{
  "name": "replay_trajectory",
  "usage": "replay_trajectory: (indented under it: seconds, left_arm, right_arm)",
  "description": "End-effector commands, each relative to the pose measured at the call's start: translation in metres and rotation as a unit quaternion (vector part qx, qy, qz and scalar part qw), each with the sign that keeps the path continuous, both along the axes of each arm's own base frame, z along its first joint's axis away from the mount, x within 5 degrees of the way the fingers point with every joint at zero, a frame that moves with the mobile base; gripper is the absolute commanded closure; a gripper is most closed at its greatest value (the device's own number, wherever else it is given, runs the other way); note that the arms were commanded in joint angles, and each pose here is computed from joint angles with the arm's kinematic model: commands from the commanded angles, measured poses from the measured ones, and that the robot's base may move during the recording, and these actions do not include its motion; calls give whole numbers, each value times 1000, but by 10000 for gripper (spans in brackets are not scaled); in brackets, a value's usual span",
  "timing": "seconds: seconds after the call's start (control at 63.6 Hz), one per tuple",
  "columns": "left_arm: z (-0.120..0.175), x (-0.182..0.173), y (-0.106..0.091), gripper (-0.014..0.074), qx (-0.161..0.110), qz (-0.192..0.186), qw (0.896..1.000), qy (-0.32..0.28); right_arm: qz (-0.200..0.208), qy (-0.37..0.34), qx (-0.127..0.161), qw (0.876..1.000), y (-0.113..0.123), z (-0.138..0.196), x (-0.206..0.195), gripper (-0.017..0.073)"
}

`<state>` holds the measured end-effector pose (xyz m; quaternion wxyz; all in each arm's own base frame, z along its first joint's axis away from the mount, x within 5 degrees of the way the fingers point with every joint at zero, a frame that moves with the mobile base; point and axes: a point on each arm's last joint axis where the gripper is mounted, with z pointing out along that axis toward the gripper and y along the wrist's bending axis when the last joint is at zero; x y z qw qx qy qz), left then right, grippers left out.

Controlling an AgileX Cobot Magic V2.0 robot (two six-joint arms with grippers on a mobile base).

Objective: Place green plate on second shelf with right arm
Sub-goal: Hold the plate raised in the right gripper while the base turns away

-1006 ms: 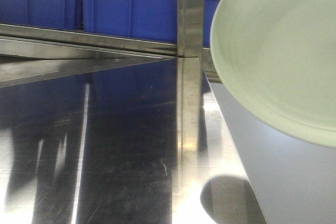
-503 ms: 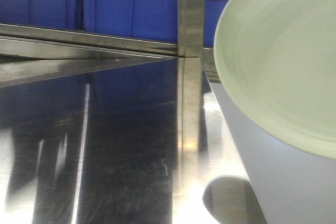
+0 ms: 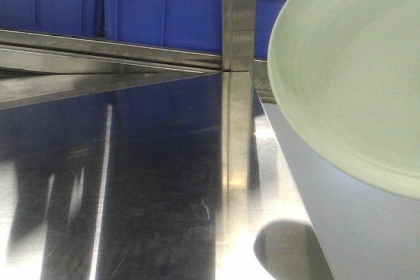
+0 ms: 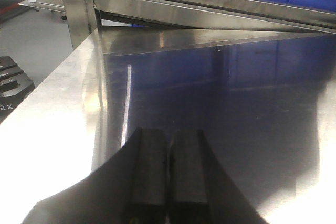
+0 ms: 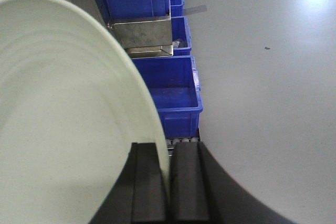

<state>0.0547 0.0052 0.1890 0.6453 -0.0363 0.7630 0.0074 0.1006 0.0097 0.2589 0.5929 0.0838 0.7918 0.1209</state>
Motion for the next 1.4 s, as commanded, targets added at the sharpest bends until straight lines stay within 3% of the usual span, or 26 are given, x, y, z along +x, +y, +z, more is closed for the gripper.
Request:
replay_trajectory:
  seconds: [0.0,1.257,1.383]
  left_arm:
    - [-4,1,-2,469,-3,-13,999,-35]
    - [-4,1,-2,469,-3,-13,999,-35]
    - [-5,1,-4,469,-4,-33,999,-34]
  right_arm:
    - [-3,-72,8,997,0,21,2,503]
    - [-3,-71,10,997,0,21,2,503]
    - [-3,-71,10,997,0,21,2,503]
